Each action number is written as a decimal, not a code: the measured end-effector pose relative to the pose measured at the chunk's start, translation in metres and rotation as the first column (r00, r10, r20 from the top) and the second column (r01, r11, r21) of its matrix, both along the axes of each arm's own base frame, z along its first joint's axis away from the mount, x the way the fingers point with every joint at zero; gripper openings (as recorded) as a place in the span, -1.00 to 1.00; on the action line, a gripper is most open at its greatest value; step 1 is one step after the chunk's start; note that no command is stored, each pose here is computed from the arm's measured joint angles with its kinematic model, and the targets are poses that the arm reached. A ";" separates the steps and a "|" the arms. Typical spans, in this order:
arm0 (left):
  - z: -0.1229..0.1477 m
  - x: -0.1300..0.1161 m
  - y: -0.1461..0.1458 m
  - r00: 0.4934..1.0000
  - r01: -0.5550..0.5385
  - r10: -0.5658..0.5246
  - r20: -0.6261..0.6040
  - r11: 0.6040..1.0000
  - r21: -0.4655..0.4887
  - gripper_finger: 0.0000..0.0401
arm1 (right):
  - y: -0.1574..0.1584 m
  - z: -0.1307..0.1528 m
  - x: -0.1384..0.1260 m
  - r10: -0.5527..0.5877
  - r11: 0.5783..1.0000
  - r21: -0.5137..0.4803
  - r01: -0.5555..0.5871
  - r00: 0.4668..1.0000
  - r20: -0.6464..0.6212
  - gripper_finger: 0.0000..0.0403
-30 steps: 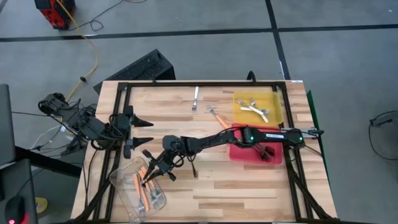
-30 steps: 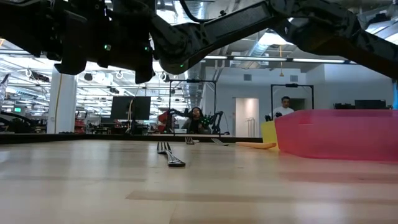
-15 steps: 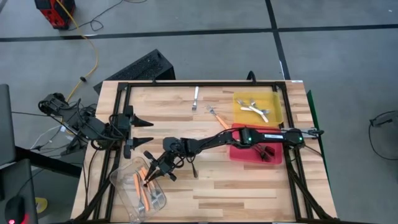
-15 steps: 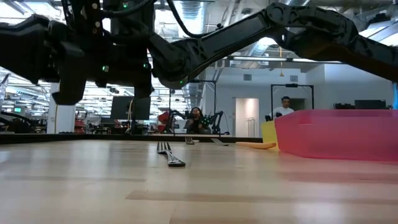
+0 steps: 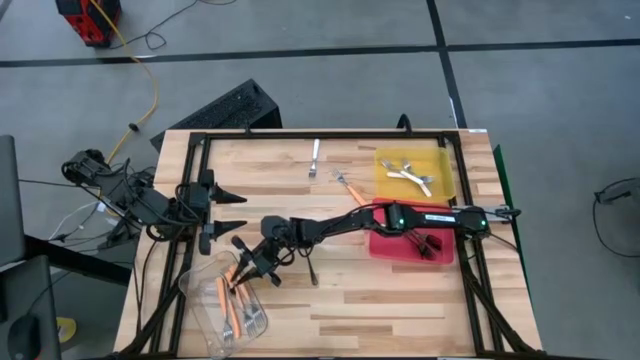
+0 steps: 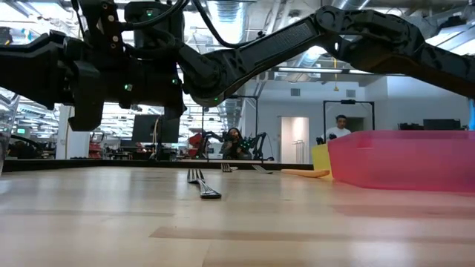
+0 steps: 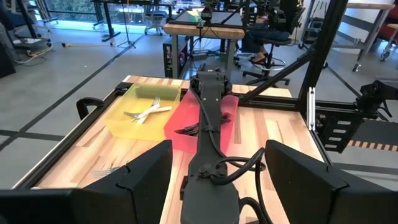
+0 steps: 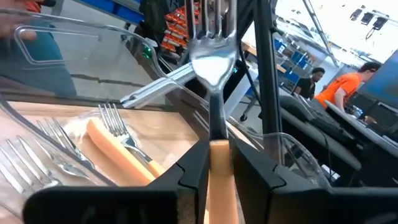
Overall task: Sort silverware by color (type)
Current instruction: Put the orange fork into the transparent bin, then put the white fork into the yellow bin
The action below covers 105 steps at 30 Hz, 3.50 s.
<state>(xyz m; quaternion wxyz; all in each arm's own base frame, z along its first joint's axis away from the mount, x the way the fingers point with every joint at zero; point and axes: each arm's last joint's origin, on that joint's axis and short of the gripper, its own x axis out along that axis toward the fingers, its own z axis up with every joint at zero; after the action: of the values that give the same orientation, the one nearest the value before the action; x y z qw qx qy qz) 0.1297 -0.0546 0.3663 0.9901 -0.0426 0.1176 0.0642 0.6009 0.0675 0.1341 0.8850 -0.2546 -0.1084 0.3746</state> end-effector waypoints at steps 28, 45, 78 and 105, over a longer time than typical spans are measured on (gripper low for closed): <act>-0.001 -0.001 0.001 0.999 -0.032 0.032 -0.004 0.999 -0.005 0.21 | -0.009 0.043 -0.003 -0.029 0.999 0.044 0.028 0.999 0.018 -0.43; 0.020 -0.029 0.021 0.986 -0.134 0.127 0.112 0.989 0.064 0.21 | -0.062 0.147 -0.043 -0.147 0.989 -0.020 0.149 0.932 -0.330 -0.44; -0.109 -0.038 0.034 0.837 -0.514 0.477 -0.267 0.853 -0.090 0.21 | -0.239 0.151 -0.200 -0.497 0.578 -0.632 0.516 -0.391 -0.774 -0.52; -0.119 -0.032 0.027 0.858 -0.499 0.470 -0.207 0.858 -0.124 0.21 | -0.151 0.174 -0.350 -0.521 0.282 -0.218 0.934 -0.042 -0.853 -0.52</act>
<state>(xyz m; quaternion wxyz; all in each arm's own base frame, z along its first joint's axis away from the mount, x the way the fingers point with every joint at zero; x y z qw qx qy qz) 0.0972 -0.0276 0.2476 0.9206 -0.1511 0.1917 0.3049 0.2505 -0.0832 0.3086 0.8946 0.1442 0.3941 -0.1534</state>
